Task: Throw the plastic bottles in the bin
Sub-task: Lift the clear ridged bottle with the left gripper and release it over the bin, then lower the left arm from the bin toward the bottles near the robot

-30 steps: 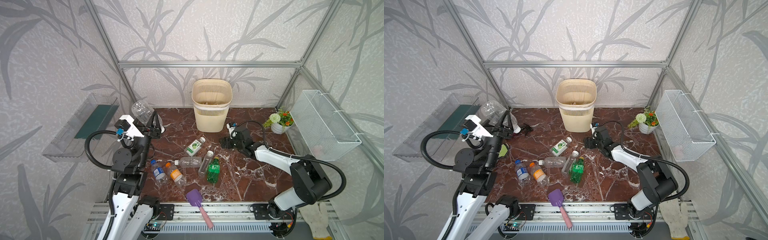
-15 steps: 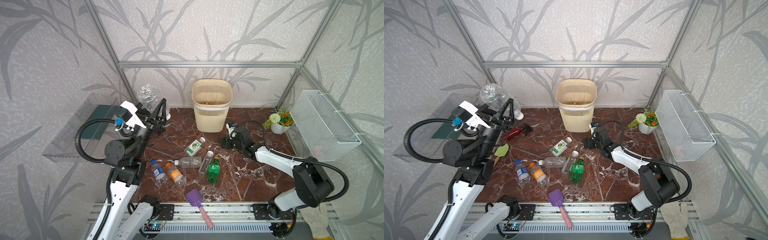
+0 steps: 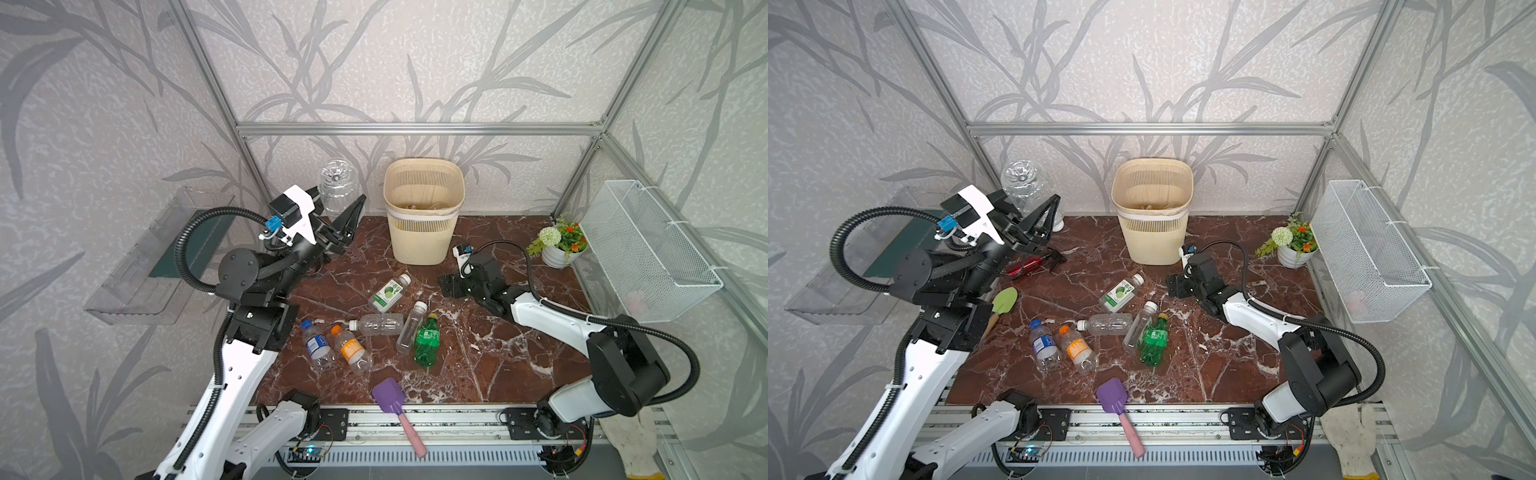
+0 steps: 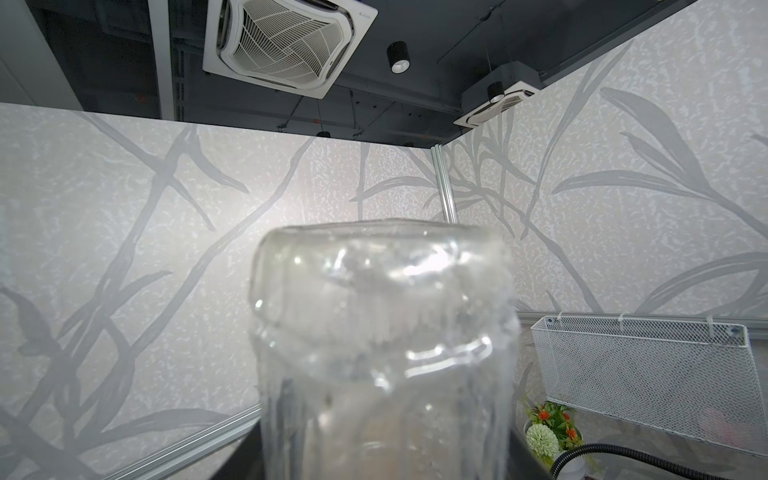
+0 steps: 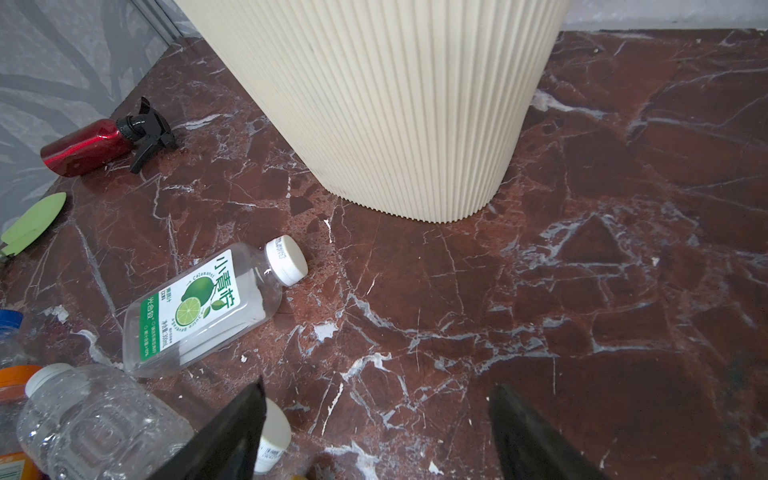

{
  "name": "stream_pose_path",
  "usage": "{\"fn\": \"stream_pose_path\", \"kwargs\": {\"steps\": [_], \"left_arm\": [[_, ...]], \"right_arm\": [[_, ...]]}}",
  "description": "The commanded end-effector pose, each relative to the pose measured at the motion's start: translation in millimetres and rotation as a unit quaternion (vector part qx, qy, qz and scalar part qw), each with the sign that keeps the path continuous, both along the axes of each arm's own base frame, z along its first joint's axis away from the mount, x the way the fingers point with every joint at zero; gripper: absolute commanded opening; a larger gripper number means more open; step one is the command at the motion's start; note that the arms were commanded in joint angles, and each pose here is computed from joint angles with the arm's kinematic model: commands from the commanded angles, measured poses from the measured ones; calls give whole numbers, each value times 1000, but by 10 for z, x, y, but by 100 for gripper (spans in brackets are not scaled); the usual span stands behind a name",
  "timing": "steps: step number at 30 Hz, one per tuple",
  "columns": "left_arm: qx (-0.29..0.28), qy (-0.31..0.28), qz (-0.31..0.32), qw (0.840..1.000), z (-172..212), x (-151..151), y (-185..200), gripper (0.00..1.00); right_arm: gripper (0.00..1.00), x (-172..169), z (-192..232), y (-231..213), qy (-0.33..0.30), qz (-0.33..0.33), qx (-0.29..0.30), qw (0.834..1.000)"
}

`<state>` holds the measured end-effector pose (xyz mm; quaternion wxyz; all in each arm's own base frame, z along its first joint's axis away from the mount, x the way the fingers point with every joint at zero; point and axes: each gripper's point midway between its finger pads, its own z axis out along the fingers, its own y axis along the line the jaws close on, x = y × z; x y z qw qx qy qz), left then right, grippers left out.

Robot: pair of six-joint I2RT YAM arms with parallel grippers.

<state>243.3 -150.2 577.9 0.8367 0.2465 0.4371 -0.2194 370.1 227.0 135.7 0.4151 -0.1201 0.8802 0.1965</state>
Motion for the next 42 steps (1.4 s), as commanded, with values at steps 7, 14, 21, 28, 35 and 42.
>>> {"fn": "stream_pose_path", "kwargs": {"steps": [7,14,21,28,35,42], "left_arm": [[-7,-94,-62,994,558,-61,-273,55],[17,176,-3,984,241,1752,-686,91],[47,297,30,953,-184,2224,-680,99],[20,241,99,965,66,1822,-288,99],[20,264,192,945,-171,1552,188,99],[-3,374,296,879,-1071,1488,909,99]], "right_arm": [[85,20,205,-7,-24,-5,2,1000],[85,-5,212,46,-23,1,8,1000],[85,-125,259,-8,-32,4,5,999],[85,-121,243,25,-30,10,9,999],[85,-95,154,148,-14,21,17,1000],[85,-138,11,273,34,26,18,999]]}}
